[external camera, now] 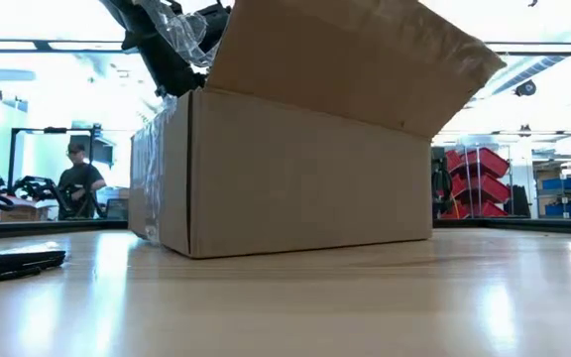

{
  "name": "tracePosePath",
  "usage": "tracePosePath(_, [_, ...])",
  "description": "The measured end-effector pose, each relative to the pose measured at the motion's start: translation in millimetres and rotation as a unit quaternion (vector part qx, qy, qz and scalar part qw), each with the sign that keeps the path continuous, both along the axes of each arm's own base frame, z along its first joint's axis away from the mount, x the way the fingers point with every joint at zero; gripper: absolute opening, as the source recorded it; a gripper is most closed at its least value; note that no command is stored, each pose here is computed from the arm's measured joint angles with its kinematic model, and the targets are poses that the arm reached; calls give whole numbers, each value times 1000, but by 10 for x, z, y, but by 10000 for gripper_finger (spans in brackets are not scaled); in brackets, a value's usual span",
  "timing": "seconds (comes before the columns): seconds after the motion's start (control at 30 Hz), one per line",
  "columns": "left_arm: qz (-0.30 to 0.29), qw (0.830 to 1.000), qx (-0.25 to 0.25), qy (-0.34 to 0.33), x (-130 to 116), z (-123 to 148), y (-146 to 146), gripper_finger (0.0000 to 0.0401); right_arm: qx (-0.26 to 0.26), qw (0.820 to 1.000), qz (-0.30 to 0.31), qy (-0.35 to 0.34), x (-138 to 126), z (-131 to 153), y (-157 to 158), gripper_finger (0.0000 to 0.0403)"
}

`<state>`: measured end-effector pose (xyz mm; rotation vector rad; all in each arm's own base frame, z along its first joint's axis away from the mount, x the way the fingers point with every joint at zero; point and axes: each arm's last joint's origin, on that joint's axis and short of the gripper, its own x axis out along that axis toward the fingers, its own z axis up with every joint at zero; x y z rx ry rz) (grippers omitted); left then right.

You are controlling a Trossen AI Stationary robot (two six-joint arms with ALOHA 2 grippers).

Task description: Unpack boxes

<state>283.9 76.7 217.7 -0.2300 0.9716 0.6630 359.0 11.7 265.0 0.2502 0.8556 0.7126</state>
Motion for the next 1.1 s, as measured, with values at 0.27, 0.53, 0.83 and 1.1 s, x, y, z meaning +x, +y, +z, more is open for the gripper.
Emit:
tracePosePath(0.27, [-6, 1000, -3, 3, -4, -3, 0, 0, -118, 992, -46, 15, -16, -112, 2, 183])
tracePosePath(0.53, [-10, 1000, -5, 6, -7, -7, -1, 0, -194, 978, -72, 18, -28, -249, -6, 183])
tracePosePath(0.83, [-15, 1000, -12, 5, -7, -10, -5, 0, -230, 971, -66, 30, 21, -418, -30, 181])
tracePosePath(1.1, [-21, 1000, -17, 9, -11, -15, -10, 0, -243, 968, -48, 41, 34, -513, -36, 134])
